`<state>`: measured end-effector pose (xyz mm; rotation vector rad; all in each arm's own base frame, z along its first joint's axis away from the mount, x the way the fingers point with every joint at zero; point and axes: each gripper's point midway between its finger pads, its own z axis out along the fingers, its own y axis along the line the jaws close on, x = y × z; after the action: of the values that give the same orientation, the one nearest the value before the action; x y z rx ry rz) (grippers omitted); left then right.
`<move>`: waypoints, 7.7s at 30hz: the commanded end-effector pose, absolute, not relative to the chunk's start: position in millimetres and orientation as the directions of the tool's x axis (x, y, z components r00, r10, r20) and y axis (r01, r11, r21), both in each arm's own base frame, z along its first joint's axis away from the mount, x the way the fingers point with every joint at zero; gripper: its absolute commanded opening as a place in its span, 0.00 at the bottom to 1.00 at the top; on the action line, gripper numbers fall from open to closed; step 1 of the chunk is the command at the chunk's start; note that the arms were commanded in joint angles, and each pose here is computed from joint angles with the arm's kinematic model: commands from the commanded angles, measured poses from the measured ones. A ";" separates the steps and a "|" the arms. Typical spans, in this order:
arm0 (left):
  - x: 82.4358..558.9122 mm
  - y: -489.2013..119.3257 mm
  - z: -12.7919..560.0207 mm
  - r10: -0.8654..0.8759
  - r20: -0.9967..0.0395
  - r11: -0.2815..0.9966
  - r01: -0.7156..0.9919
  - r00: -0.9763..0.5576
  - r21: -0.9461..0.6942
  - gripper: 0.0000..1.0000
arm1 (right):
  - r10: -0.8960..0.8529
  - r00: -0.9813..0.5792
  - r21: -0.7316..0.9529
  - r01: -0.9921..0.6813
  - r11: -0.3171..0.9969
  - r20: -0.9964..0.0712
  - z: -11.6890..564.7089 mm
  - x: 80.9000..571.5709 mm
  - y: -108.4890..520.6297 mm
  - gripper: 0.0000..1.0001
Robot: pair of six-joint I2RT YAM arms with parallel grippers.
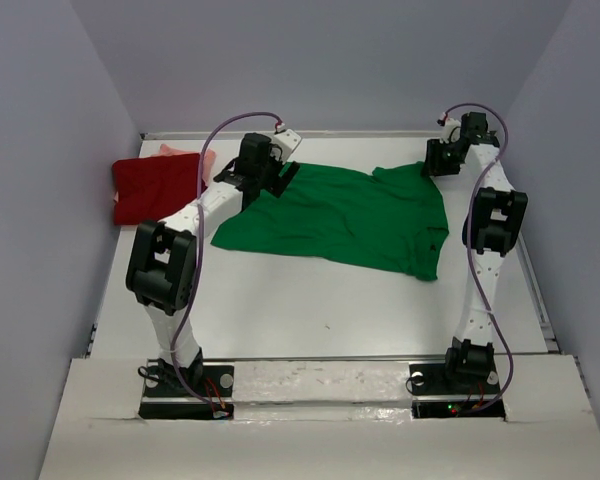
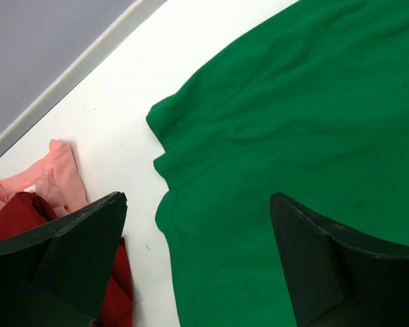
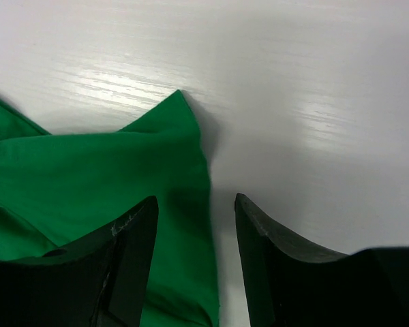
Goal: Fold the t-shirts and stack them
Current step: Flatten out the tshirt
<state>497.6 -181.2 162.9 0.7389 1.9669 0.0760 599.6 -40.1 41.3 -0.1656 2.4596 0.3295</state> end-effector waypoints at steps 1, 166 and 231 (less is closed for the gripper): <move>494.0 -181.2 188.1 0.532 -0.801 0.811 0.437 -0.274 0.389 0.99 | -0.022 -0.778 0.258 -0.235 0.937 -0.628 44.9 602.3 -28.8 0.54; 546.2 -130.6 377.9 0.442 -0.888 0.892 0.166 -0.127 0.421 0.00 | -0.165 -0.444 0.039 -0.415 0.909 -0.881 332.6 500.5 -3.1 0.00; 445.7 -75.5 416.6 0.374 -0.927 0.927 0.022 -0.028 0.374 0.00 | -0.153 -0.137 -0.082 -0.422 0.903 -0.979 451.8 417.1 19.7 0.00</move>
<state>476.2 -104.9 405.9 0.3860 1.6400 0.3411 456.6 9.6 448.6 -0.4007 1.7285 0.2200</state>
